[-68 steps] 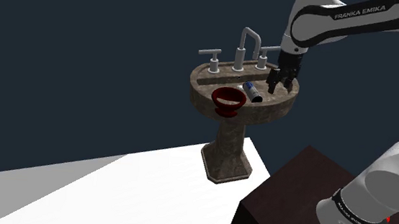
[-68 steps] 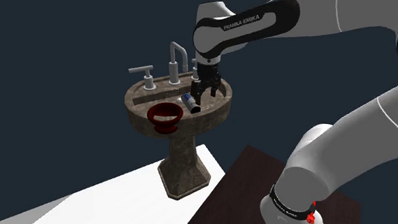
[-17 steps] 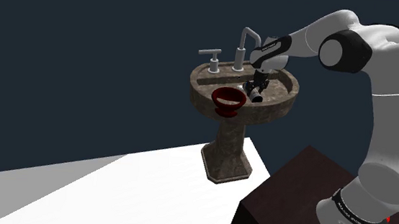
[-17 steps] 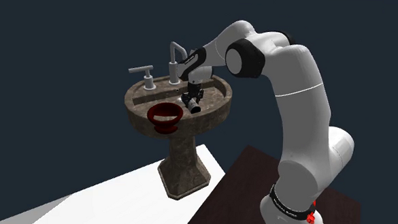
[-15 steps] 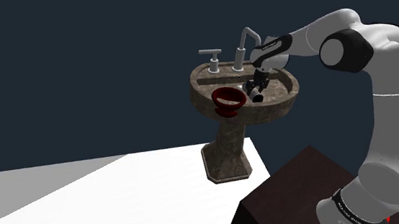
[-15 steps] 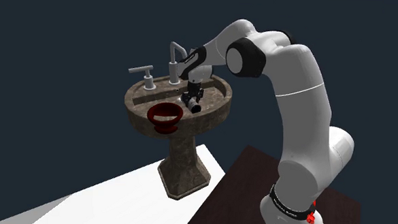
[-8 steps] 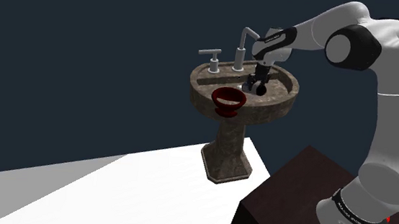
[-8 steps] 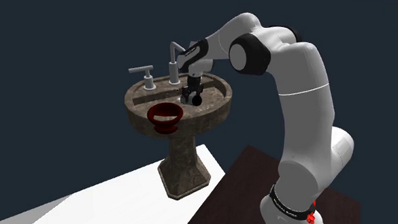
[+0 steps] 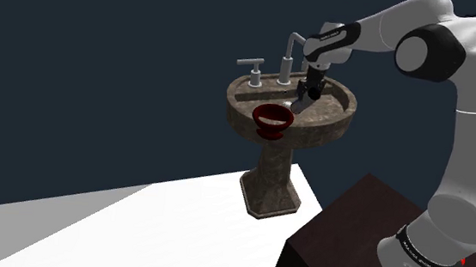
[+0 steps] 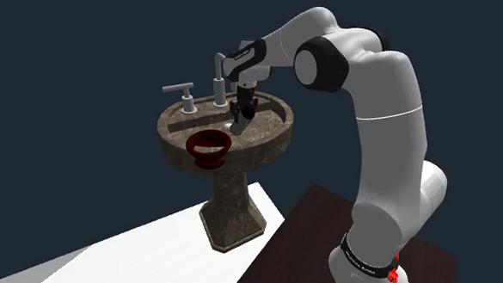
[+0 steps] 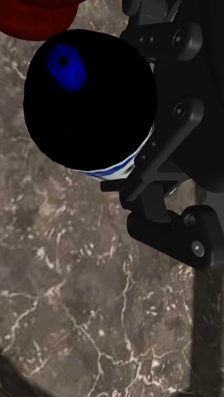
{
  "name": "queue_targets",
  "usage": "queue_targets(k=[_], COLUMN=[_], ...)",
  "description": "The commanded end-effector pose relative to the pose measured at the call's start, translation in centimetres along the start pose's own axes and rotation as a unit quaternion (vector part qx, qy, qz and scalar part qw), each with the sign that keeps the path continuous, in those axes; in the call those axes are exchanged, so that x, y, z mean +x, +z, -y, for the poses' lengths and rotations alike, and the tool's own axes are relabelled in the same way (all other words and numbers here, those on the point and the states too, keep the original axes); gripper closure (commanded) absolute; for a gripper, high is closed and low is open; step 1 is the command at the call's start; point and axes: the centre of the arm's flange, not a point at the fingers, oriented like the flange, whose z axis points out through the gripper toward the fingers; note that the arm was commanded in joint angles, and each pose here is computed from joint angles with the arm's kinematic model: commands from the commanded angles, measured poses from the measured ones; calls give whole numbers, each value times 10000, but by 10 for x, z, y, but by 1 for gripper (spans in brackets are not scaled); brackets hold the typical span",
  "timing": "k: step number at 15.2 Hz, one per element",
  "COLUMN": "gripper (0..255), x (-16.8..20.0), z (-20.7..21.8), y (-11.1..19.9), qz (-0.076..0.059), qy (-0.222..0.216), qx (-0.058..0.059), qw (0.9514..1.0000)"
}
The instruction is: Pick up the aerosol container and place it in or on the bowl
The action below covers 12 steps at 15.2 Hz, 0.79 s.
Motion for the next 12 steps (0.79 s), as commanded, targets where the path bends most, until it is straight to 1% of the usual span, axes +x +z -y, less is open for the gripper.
queue_targets(k=[1,12], gripper=[255,255], x=[0,1], z=[1,7], y=[-11,-69], qz=[-3,-3], qy=[-1,-1], qx=[0,0], qw=[10000,10000])
